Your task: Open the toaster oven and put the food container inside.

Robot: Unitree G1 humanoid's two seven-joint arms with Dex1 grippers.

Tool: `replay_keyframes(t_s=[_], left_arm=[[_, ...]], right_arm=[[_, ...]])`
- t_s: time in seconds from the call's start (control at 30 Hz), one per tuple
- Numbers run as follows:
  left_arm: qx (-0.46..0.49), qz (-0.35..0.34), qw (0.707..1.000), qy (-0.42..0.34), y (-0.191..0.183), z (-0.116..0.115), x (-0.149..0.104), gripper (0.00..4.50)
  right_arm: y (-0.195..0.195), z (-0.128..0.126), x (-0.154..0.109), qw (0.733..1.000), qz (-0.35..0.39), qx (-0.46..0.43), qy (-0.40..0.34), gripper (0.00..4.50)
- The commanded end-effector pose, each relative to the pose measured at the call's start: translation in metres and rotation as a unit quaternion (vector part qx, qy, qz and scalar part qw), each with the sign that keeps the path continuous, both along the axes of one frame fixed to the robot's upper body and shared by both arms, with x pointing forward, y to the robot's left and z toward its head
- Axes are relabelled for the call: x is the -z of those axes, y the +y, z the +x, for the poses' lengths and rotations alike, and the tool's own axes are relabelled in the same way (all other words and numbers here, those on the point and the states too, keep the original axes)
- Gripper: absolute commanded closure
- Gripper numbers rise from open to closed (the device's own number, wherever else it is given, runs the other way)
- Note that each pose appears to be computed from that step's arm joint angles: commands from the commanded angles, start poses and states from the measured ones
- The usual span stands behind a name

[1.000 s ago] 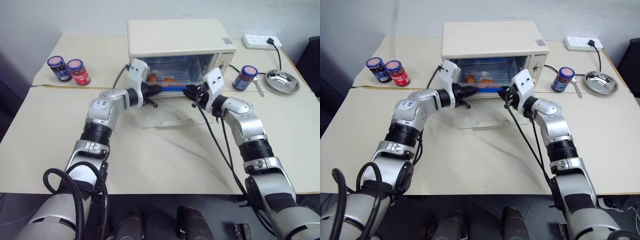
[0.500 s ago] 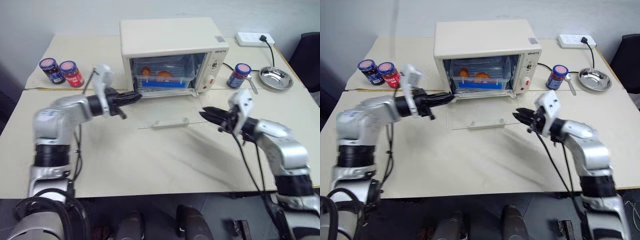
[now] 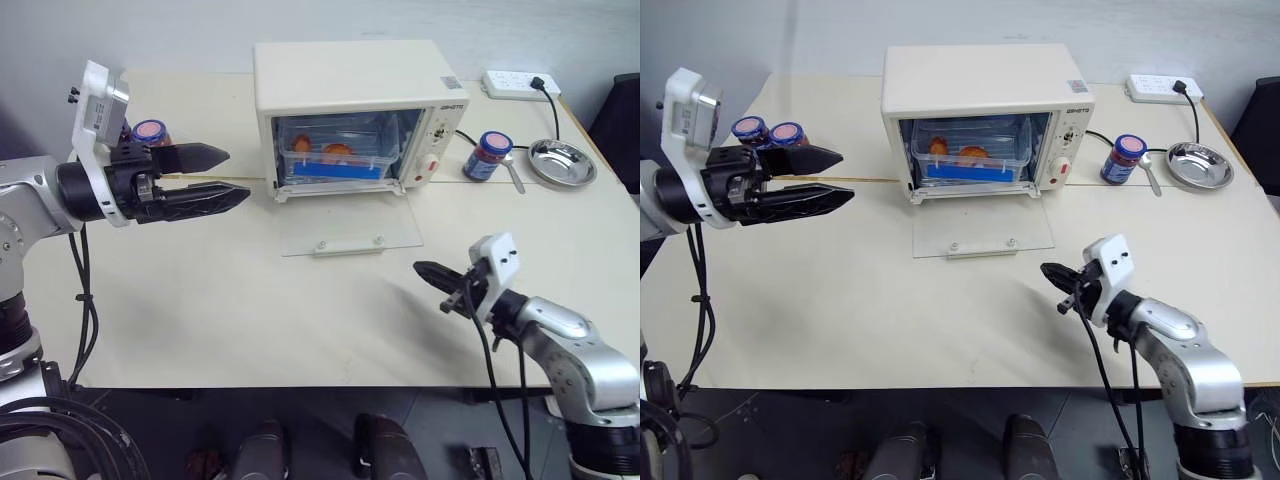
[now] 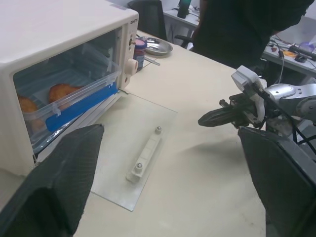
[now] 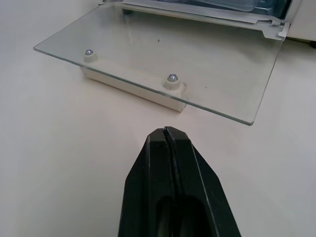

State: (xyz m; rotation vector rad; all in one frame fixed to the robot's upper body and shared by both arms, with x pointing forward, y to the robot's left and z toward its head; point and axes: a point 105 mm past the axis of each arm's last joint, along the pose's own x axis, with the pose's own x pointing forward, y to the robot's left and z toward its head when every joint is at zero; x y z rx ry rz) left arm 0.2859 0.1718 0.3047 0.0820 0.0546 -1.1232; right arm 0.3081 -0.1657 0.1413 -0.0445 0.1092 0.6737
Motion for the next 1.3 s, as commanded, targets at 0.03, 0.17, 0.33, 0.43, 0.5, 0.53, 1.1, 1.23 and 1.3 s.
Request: replay_keyframes(t_s=[0.03, 0.17, 0.33, 0.43, 0.5, 0.53, 1.1, 1.23, 1.3], left_arm=[[0.019, 0.010, 0.999, -0.033, -0.002, -0.010, -0.016, 0.01], [0.042, 0.027, 0.998, -0.043, -0.006, -0.019, -0.021, 0.01], [0.047, 0.033, 0.997, -0.048, -0.006, -0.021, -0.025, 0.01], [0.044, 0.032, 0.997, -0.048, -0.005, -0.021, -0.024, 0.01], [0.038, 0.033, 0.998, -0.046, -0.002, -0.020, -0.022, 0.01], [0.034, 0.034, 0.998, -0.045, -0.001, -0.019, -0.020, 0.01], [-0.021, 0.039, 0.998, -0.042, 0.031, -0.011, -0.006, 0.00], [-0.019, 0.042, 0.998, -0.047, 0.034, -0.016, -0.008, 0.00], [-0.017, 0.043, 0.998, -0.049, 0.034, -0.018, -0.009, 0.00]], right_arm=[[0.000, 0.014, 0.005, 1.000, -0.013, 0.018, -0.015, 4.50], [0.005, 0.036, 0.015, 0.999, -0.017, 0.030, -0.012, 4.50], [0.011, 0.058, 0.008, 0.998, -0.019, 0.038, -0.038, 4.50], [0.010, 0.064, -0.016, 0.997, 0.000, 0.037, -0.070, 4.50], [0.008, 0.063, -0.052, 0.994, 0.023, 0.026, -0.107, 4.50], [0.006, 0.060, -0.075, 0.991, 0.038, 0.017, -0.130, 4.50], [-0.046, -0.023, -0.133, 0.985, -0.027, -0.159, -0.059, 1.66], [-0.059, -0.023, -0.145, 0.989, -0.015, -0.134, -0.063, 0.36], [-0.061, -0.023, -0.147, 0.989, -0.017, -0.129, -0.073, 0.03]])
